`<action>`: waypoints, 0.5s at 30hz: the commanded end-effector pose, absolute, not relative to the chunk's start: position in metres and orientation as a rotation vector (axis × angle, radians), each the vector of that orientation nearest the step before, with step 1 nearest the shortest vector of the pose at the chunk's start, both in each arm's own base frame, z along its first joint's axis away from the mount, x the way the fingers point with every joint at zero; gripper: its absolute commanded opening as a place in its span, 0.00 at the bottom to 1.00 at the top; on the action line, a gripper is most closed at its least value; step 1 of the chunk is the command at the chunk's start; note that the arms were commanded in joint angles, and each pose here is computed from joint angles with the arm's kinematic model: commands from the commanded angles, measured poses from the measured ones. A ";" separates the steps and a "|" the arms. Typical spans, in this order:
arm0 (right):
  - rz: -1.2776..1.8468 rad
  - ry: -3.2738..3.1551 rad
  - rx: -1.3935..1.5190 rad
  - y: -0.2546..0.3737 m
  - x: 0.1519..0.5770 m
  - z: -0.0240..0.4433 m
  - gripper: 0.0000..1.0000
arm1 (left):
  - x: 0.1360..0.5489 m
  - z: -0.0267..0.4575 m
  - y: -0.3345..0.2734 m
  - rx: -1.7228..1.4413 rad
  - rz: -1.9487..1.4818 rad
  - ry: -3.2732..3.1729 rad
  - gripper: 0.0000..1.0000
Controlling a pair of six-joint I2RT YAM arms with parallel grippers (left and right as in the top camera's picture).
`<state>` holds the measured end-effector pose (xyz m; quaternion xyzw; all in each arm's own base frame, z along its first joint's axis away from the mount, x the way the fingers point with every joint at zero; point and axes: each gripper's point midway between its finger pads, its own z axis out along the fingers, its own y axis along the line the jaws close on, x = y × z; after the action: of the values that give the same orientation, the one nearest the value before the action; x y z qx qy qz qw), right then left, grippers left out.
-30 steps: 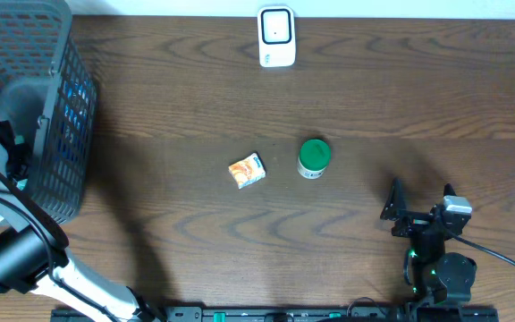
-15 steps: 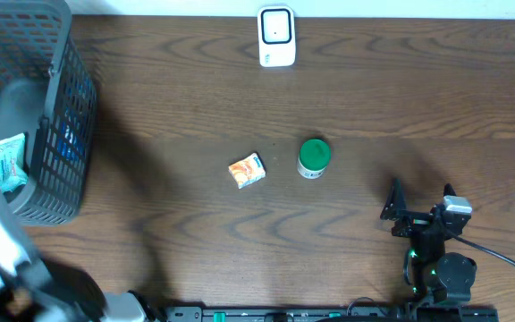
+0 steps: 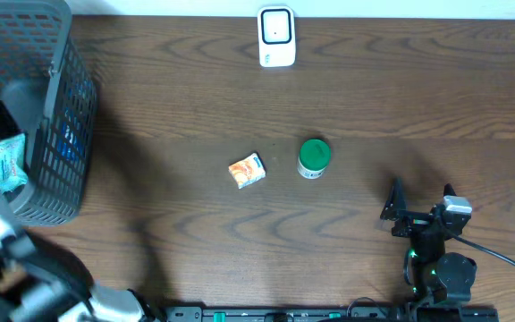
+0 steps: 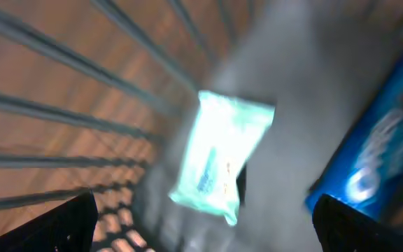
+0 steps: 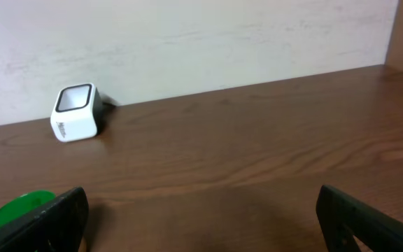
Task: Scan the item barcode
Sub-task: 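Reach into the basket and grasp the mint wipes pack with the left gripper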
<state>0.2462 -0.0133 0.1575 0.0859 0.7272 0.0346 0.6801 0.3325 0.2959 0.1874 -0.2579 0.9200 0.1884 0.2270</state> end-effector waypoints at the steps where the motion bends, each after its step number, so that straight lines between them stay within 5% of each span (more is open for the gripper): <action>1: 0.066 1.633 0.185 -0.013 0.246 0.157 0.99 | 0.329 0.145 0.306 -0.680 0.505 2.658 0.98; 11: 0.066 1.633 0.185 -0.013 0.246 0.157 0.99 | 0.335 0.058 0.312 -0.681 0.429 2.825 0.99; 15: 0.066 1.633 0.185 -0.013 0.246 0.157 0.99 | 0.334 0.035 0.312 -0.686 0.408 2.864 0.85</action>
<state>0.2462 -0.0132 0.1575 0.0858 0.7273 0.0347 0.6801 0.3334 0.3083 0.0458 -0.2381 0.9569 0.1370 0.0944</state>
